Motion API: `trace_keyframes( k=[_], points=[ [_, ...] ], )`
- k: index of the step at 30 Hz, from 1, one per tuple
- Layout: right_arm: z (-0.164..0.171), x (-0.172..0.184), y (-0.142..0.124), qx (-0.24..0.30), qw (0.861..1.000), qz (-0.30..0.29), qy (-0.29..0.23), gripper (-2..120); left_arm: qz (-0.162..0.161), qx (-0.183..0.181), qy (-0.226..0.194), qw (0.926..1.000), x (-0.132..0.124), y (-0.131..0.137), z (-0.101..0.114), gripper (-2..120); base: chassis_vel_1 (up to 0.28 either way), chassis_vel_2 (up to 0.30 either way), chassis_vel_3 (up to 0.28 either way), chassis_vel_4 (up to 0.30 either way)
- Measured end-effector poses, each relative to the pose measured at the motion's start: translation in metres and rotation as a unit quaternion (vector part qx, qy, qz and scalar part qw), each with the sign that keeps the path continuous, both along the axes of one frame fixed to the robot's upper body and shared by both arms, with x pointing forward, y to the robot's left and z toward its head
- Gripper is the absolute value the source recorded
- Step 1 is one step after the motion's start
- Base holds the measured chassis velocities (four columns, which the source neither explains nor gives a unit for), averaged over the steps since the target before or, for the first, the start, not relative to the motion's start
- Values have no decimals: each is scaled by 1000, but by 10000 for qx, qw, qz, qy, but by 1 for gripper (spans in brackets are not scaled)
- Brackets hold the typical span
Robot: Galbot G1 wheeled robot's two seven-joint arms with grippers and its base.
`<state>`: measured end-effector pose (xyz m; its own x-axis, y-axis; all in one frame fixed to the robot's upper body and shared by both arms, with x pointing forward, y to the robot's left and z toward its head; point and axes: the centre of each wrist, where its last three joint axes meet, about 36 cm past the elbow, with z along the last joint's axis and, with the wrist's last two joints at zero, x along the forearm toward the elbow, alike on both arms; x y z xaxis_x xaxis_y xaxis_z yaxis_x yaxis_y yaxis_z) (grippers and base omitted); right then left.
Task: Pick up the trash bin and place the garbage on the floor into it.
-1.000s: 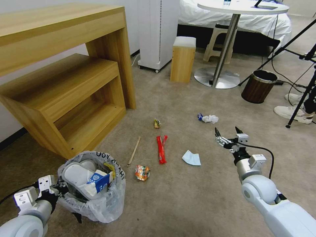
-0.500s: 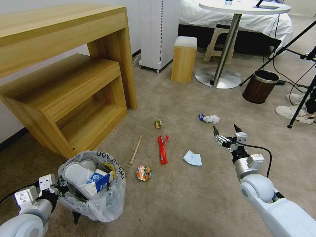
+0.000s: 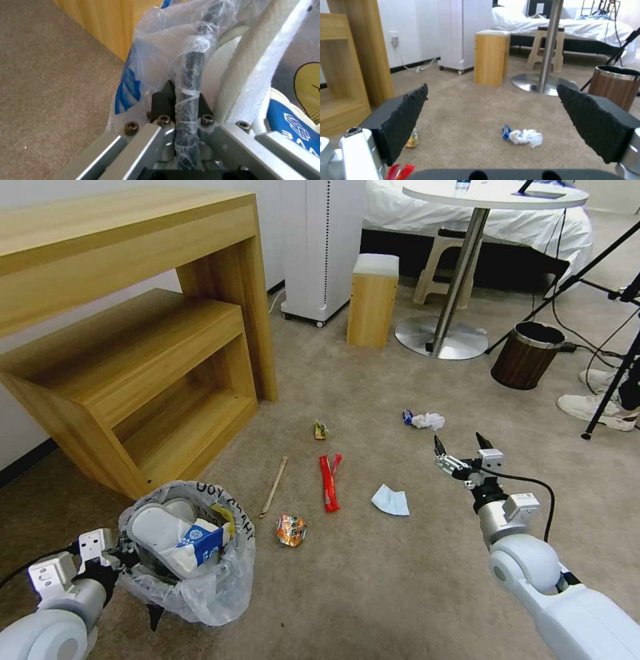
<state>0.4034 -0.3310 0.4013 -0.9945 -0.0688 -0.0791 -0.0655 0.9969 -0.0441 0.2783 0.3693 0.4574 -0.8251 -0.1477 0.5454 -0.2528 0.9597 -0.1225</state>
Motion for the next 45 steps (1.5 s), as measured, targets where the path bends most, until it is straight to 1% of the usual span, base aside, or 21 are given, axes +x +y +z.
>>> trace_keyframes(
  k=[7, 14, 27, 45],
  points=[
    [3, -9, -10, -81, 9999, -97, 20, 98, -26, 0, -25, 10000, -1, -2, 3, 0, 0, 0, 0, 0],
    [3, -13, -10, -109, 9999, -85, 57, 98, -23, 10, -36, 10000, -2, -2, 5, 0, 0, 0, 0, 0],
    [0, -19, -10, -163, 9998, -90, 107, 97, -46, 72, 51, 10000, 2, 7, 8, 0, 0, 0, 0, 0],
    [-3, -16, -6, -148, 9998, -68, 109, 96, -26, 66, 66, 10000, 3, 8, 5, 0, 0, 0, 0, 0]
  ],
)
